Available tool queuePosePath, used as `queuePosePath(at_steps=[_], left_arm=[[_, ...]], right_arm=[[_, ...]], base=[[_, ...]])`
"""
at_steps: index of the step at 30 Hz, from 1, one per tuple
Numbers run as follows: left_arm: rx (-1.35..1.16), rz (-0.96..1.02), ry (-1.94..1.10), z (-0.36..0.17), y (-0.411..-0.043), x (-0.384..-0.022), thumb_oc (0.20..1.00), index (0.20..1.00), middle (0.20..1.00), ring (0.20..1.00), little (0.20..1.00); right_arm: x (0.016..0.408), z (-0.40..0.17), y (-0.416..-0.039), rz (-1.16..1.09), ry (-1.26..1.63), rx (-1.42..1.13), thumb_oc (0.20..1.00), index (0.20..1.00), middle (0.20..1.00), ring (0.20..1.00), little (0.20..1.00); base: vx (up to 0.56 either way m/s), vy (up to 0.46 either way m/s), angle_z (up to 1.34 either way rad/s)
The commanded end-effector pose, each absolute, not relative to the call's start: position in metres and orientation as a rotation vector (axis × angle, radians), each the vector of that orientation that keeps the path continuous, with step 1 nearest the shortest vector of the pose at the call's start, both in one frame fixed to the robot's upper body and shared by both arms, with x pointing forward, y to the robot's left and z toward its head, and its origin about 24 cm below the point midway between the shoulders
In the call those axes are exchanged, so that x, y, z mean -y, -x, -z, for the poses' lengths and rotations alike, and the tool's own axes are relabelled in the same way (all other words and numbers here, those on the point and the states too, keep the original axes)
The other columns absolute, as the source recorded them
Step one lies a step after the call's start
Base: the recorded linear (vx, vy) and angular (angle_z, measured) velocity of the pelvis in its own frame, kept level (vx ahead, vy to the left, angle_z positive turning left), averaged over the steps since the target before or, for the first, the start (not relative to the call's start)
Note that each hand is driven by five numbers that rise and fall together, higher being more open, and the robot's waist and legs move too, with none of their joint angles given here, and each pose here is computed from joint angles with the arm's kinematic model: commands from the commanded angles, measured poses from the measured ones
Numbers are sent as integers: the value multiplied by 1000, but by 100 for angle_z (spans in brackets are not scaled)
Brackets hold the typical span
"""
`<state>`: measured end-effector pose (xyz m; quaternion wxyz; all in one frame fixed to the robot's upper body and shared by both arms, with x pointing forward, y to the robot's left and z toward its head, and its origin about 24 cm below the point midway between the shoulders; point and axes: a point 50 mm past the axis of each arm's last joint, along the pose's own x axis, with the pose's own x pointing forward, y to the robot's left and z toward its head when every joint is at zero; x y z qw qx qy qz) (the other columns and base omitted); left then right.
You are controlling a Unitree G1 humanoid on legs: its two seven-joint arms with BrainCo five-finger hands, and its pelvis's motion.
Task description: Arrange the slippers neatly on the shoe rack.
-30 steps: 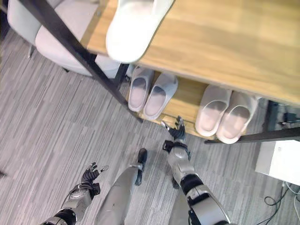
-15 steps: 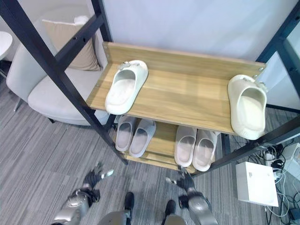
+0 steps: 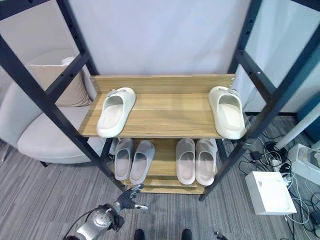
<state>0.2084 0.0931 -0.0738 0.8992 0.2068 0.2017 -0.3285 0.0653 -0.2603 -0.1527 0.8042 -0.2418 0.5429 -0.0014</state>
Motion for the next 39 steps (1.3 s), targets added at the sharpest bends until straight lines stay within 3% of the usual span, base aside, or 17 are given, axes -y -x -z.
queuePosePath(at_steps=[1,4,8,10,16,19,22,23,24,27,28,39], left_arm=[[-144,824,-475,25,-240,-62,1000,1000,1000,1000,1000],[135,1039,-466,-37,-244,-29,1000,1000,1000,1000,1000],[351,1161,-412,-93,-241,-17,1000,1000,1000,1000,1000],[495,1235,-299,-141,-232,-18,1000,1000,1000,1000,1000],[632,1274,15,-198,-222,-31,1000,1000,1000,1000,1000],[678,1184,79,-206,-225,-37,1000,1000,1000,1000,1000],[892,762,-57,-237,-255,-66,1000,1000,1000,1000,1000],[892,761,-58,-237,-255,-66,1000,1000,1000,1000,1000],[970,569,-197,-248,-268,-82,1000,1000,1000,1000,1000],[1008,439,-253,-255,-274,-94,1000,1000,1000,1000,1000],[1028,311,-411,-257,-284,-105,1000,1000,1000,1000,1000],[1080,25,-952,-275,-305,-145,1000,1000,1000,1000,1000]], right_arm=[[271,146,-85,46,547,-1112,1000,1000,1000,1000,1000],[276,145,-84,58,558,-1119,1000,1000,1000,1000,1000],[281,144,-81,52,573,-1130,1000,1000,1000,1000,1000],[281,144,-79,40,585,-1130,1000,1000,1000,1000,1000],[271,148,-69,-21,572,-1144,1000,1000,1000,1000,1000],[266,150,-63,-33,552,-1155,1000,1000,1000,1000,1000],[256,153,-60,-23,494,-1148,1000,1000,1000,1000,1000],[256,153,-60,-23,495,-1148,1000,1000,1000,1000,1000],[255,152,-62,-10,482,-1138,1000,1000,1000,1000,1000],[255,152,-61,-7,481,-1137,1000,1000,1000,1000,1000],[256,153,-60,1,477,-1140,1000,1000,1000,1000,1000],[256,151,-63,-5,489,-1123,1000,1000,1000,1000,1000]], base=[[-17,-3,-5],[-1,-10,-16],[3,-4,-4],[0,0,0],[-4,-11,0],[-4,-24,1],[-1,-28,0],[0,0,0],[0,0,0],[0,0,0],[0,0,0],[11,-8,-3]])
